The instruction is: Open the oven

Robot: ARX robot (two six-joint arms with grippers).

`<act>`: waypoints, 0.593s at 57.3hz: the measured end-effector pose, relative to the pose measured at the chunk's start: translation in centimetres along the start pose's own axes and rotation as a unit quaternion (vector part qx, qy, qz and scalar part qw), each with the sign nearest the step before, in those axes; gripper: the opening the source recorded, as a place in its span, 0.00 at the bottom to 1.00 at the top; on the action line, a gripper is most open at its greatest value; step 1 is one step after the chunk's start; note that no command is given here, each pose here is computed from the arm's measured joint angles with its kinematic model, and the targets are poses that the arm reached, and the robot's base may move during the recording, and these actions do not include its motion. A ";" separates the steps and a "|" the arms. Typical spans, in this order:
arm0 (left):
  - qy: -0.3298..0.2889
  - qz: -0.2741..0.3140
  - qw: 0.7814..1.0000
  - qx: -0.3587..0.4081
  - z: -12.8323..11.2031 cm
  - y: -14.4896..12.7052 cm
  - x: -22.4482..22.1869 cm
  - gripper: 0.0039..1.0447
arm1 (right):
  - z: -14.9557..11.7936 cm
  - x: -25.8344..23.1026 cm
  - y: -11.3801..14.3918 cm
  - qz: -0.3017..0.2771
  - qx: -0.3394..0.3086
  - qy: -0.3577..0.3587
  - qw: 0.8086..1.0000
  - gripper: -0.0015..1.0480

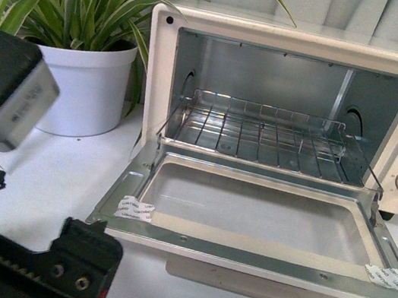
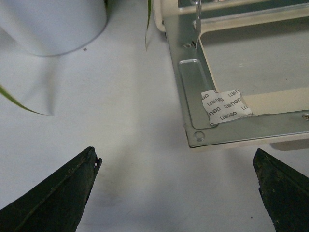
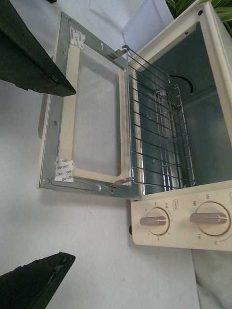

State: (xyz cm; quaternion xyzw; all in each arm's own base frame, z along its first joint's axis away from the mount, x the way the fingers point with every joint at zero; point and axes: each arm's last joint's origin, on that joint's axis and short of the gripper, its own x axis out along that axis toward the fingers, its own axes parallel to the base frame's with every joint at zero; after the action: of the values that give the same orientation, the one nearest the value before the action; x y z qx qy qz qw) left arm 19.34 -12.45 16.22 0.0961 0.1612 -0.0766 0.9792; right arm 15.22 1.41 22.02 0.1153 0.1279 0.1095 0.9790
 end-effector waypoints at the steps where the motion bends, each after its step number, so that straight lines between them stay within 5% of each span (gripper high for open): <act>1: -0.005 -0.001 1.000 0.001 0.0 0.2 -0.4 0.94 | -0.1 -0.2 0.0 0.000 -0.002 -0.004 1.000 0.91; 16: -0.104 -0.005 0.995 0.002 -0.2 2.7 -7.4 0.94 | -2.5 -4.1 -1.1 -0.023 -0.034 -0.084 0.996 0.91; 34: -0.137 0.022 0.989 -0.043 -1.0 4.3 -10.0 0.94 | -4.6 -4.8 -1.9 -0.039 -0.037 -0.111 0.992 0.91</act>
State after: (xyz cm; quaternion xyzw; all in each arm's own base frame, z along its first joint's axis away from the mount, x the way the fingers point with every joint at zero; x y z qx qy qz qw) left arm 10.48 -6.92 19.31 0.0465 0.0266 -0.0601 0.9968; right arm 9.79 -0.65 18.29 0.0858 0.0184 0.0620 0.9942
